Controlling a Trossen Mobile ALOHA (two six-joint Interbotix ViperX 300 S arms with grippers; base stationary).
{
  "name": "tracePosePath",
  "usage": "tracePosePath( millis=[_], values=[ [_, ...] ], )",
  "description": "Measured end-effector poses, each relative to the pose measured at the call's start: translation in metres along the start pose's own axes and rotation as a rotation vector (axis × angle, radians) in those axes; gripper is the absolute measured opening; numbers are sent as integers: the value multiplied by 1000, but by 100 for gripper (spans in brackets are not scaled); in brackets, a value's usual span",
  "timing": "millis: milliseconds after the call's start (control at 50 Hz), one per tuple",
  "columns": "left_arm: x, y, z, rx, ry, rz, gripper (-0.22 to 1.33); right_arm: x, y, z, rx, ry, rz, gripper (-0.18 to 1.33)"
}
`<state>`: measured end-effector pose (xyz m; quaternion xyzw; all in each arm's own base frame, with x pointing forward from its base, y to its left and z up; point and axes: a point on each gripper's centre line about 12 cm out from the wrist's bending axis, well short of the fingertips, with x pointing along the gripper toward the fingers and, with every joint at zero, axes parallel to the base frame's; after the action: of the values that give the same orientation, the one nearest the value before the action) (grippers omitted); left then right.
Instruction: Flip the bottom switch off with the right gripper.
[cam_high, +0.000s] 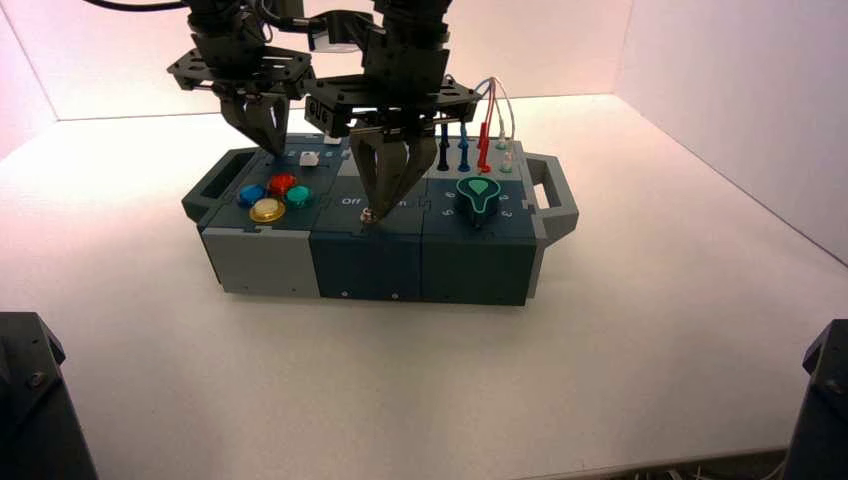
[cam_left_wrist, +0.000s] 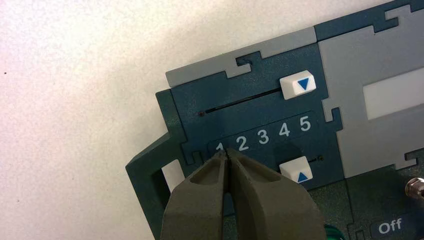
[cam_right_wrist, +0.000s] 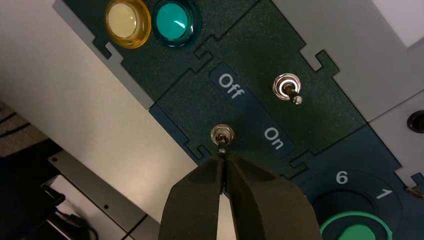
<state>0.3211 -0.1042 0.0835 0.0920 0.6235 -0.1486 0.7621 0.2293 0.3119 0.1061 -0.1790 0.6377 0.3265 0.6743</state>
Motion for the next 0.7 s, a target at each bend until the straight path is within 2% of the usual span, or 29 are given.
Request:
tracePosePath(
  millis=[300, 500, 620, 700],
  values=[
    [0, 1, 1, 0, 0, 1, -16, 3, 4, 12, -8, 34, 4, -14],
    [0, 0, 1, -1, -2, -1, -17, 0, 2, 7, -7, 25, 1, -14],
    [-8, -1, 2, -1, -25, -2, -16, -9, 0, -4, -3, -13, 0, -14],
    [-11, -1, -1, -1, -28, -2, -16, -14, 0, -7, -6, -32, 0, -14]
  ],
)
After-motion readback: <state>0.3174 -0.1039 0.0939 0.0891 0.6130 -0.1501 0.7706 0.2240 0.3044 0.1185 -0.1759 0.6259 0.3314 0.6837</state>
